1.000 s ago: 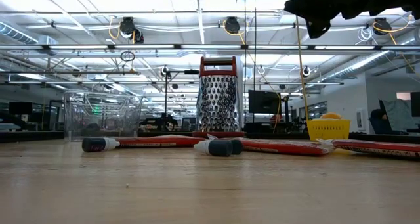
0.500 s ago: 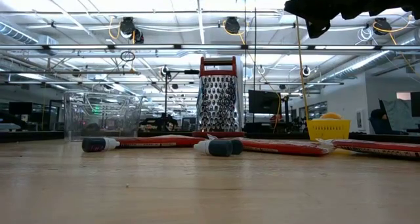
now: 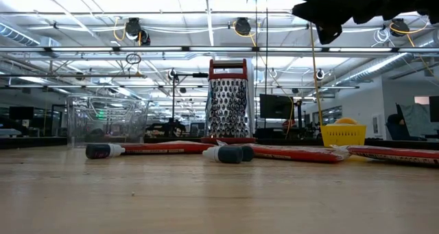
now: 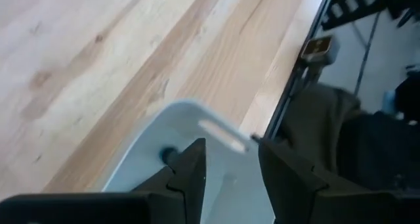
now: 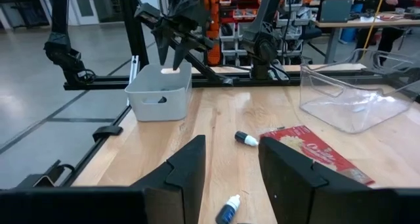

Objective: Pick & Place Food Item
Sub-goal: Put the green food coloring bottle into the gray bin

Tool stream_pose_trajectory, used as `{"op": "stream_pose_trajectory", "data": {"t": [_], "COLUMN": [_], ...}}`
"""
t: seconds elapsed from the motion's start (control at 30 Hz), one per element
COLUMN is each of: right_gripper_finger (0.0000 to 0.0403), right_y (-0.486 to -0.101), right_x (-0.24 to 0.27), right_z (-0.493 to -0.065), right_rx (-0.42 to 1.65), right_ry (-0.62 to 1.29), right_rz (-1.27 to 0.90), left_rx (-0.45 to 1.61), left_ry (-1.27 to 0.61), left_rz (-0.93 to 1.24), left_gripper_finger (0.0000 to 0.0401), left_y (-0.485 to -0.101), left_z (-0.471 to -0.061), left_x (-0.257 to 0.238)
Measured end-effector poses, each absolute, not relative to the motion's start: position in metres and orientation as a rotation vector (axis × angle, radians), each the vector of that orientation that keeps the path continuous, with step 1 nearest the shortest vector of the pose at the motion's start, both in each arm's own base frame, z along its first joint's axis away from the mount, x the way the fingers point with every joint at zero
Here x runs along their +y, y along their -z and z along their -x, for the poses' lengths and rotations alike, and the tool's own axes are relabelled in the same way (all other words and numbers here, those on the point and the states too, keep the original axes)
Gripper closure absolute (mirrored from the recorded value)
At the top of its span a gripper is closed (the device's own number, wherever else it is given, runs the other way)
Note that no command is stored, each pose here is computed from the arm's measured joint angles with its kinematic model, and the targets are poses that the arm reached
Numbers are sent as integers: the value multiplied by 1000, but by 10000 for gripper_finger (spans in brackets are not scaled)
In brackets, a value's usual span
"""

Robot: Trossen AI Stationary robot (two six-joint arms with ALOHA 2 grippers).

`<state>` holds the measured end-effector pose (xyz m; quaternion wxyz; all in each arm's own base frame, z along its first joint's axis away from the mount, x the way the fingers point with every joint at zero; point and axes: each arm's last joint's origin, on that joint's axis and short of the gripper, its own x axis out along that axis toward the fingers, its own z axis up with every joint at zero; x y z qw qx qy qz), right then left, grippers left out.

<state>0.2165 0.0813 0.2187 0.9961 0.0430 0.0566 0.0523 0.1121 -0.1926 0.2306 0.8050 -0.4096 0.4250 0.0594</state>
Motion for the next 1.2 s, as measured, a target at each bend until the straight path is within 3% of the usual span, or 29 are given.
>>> {"op": "stream_pose_trajectory", "data": {"t": [0.23, 0.4, 0.53, 0.87, 1.2], "right_gripper_finger": [273, 265, 228, 117, 122], "right_y": [-190, -167, -152, -114, -97], "right_x": [87, 86, 86, 72, 65], "right_z": [-239, -259, -278, -308, -315], "right_rx": [140, 260, 411, 601, 598], "right_ry": [-88, -47, -34, 6, -48], "right_rz": [-97, -61, -9, 4, -20], "left_rx": [682, 469, 386, 481, 565], "left_ry": [-80, -25, -34, -249, -379], "left_rz": [889, 682, 514, 565, 423], "left_gripper_finger": [258, 258, 258, 257, 256], "left_y": [-250, -267, -273, -254, -221], "left_z": [-129, -147, -163, -205, -241], "left_x": [-184, -175, -166, -122, -101]}}
